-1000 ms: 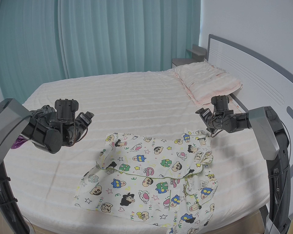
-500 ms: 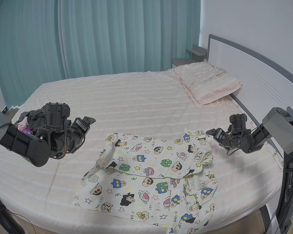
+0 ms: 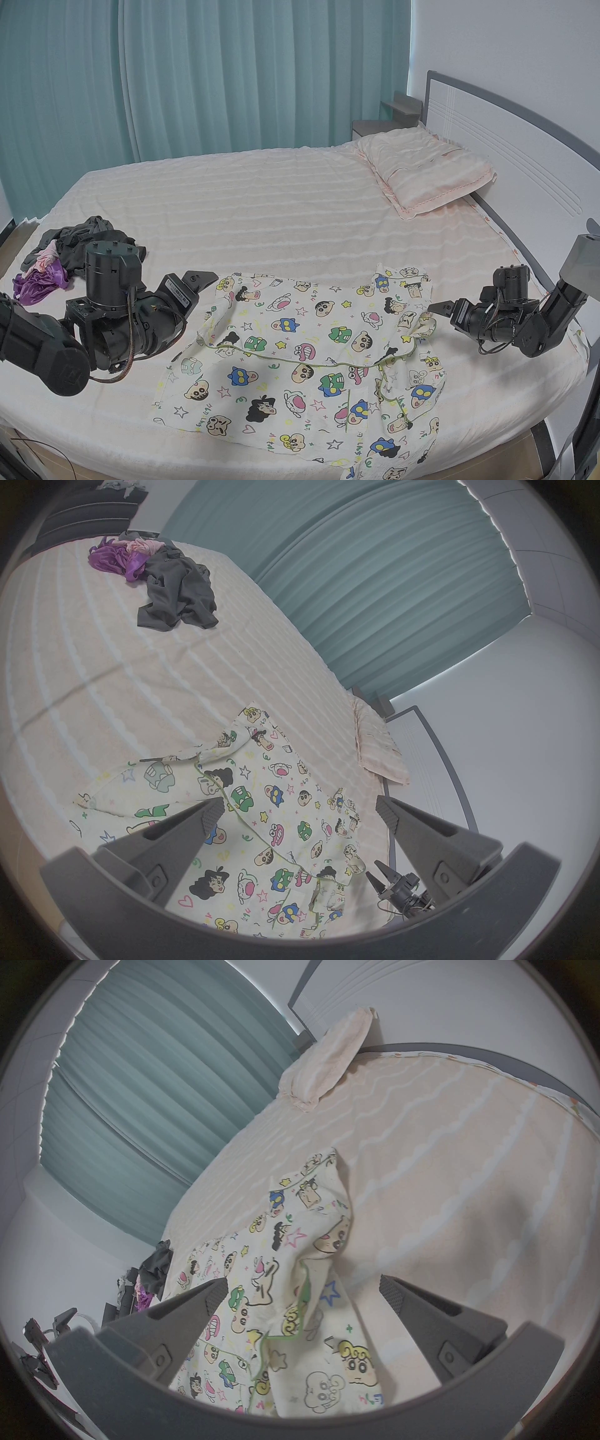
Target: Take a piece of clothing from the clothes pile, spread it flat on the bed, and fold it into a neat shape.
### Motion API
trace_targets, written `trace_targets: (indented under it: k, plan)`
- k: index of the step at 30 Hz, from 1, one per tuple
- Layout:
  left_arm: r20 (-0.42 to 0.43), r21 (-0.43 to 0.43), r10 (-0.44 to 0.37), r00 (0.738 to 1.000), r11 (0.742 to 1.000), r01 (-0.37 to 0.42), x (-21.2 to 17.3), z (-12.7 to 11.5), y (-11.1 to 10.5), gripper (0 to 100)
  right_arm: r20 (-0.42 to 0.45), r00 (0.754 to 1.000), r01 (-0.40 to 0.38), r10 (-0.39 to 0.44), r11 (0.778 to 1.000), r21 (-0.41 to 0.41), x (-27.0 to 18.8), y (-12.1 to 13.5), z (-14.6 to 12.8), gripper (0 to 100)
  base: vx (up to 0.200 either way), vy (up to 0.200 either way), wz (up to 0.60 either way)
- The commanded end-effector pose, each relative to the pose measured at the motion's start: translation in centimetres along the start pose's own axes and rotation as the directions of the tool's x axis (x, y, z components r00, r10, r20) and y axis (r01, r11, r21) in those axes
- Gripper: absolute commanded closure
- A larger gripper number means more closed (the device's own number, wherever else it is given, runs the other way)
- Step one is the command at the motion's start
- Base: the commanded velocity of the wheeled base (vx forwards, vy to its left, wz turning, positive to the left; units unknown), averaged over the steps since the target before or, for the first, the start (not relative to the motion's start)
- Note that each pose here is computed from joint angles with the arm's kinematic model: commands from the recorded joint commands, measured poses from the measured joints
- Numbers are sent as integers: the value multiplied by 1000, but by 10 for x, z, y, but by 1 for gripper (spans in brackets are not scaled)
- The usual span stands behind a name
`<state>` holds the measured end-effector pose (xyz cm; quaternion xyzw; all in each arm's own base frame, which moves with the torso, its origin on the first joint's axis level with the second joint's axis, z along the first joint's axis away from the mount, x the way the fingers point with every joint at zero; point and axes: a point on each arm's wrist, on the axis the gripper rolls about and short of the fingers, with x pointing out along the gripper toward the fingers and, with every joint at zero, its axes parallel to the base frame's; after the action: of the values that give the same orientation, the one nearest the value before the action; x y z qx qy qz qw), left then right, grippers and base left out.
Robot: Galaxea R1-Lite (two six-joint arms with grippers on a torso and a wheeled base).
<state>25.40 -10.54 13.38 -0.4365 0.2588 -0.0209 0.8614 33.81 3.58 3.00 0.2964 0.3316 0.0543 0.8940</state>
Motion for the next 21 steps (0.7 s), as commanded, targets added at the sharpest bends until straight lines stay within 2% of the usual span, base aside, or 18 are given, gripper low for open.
trace_targets:
  k: [1, 8, 12, 13, 21]
  plan:
    - [10, 1, -34, 999, 999, 34, -11, 1, -5, 0, -6, 999, -35, 35, 999, -7, 6, 11, -7, 0, 0, 0, 0]
    - [16, 1, -43, 999, 999, 43, -14, 2, -6, 0, -54, 998, -12, 10, 1000, -22, 23, 13, -25, 0, 0, 0, 0]
    - [17, 1, -46, 999, 999, 46, -14, 2, -7, 0, -36, 999, 6, -7, 1000, -25, 30, 13, -22, 0, 0, 0, 0]
    - [17, 1, -46, 999, 999, 46, -14, 2, -7, 0, -30, 999, 14, -15, 1000, -26, 32, 12, -21, 100, 0, 0, 0]
    - [22, -1, -45, 999, 999, 45, -14, 4, -7, 0, -84, 993, 81, -83, 996, -26, 28, 6, -26, 100, 0, 0, 0]
